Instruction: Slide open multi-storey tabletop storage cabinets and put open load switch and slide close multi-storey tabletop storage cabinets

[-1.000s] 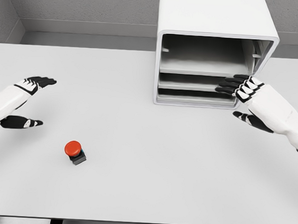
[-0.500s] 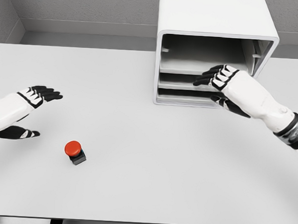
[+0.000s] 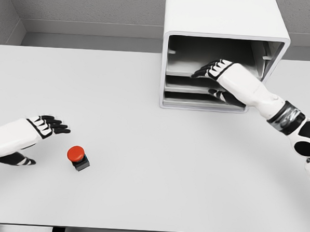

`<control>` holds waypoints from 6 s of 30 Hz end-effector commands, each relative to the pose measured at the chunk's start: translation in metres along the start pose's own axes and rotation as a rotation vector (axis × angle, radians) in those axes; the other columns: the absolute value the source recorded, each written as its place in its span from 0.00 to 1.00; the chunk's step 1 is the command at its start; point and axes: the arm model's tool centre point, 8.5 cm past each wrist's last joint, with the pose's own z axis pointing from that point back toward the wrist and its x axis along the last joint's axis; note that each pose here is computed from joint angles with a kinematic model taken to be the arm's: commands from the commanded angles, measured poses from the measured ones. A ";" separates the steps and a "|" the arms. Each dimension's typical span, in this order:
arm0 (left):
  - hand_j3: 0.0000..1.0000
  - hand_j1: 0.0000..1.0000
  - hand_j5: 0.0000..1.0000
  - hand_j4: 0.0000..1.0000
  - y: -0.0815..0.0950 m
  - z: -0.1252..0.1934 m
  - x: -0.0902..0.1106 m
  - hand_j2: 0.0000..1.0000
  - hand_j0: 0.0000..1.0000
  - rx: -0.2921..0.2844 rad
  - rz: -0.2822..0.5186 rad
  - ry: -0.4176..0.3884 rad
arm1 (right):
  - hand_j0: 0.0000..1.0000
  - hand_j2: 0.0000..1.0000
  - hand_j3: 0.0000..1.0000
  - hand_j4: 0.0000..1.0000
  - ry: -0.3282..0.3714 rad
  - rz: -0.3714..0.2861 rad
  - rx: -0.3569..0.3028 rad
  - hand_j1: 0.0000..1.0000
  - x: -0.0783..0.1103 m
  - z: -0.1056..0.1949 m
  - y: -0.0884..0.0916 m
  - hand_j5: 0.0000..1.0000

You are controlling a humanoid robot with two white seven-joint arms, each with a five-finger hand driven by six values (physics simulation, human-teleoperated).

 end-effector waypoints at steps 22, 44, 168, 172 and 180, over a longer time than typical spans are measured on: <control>1.00 1.00 1.00 1.00 0.016 -0.039 0.019 1.00 1.00 -0.065 0.028 -0.166 | 0.72 0.72 0.72 0.72 0.071 -0.037 0.061 0.72 -0.030 -0.016 0.014 0.72; 0.97 0.97 0.97 0.97 0.008 -0.063 0.033 0.97 0.97 -0.058 0.023 -0.212 | 0.73 0.73 0.73 0.73 0.046 0.002 0.087 0.73 -0.019 0.009 0.006 0.73; 0.81 0.81 0.81 0.81 0.015 -0.068 0.027 0.81 0.81 -0.163 -0.147 -0.172 | 0.55 0.55 0.55 0.55 0.379 -0.025 0.176 0.55 -0.044 0.198 -0.013 0.55; 0.81 0.81 0.81 0.81 0.011 -0.071 0.030 0.81 0.81 -0.176 -0.149 -0.180 | 0.55 0.55 0.55 0.55 0.386 -0.033 0.182 0.55 -0.044 0.200 -0.009 0.55; 0.81 0.81 0.81 0.81 0.008 -0.074 0.033 0.81 0.81 -0.181 -0.145 -0.193 | 0.55 0.55 0.55 0.55 0.388 -0.044 0.185 0.55 -0.040 0.199 0.005 0.55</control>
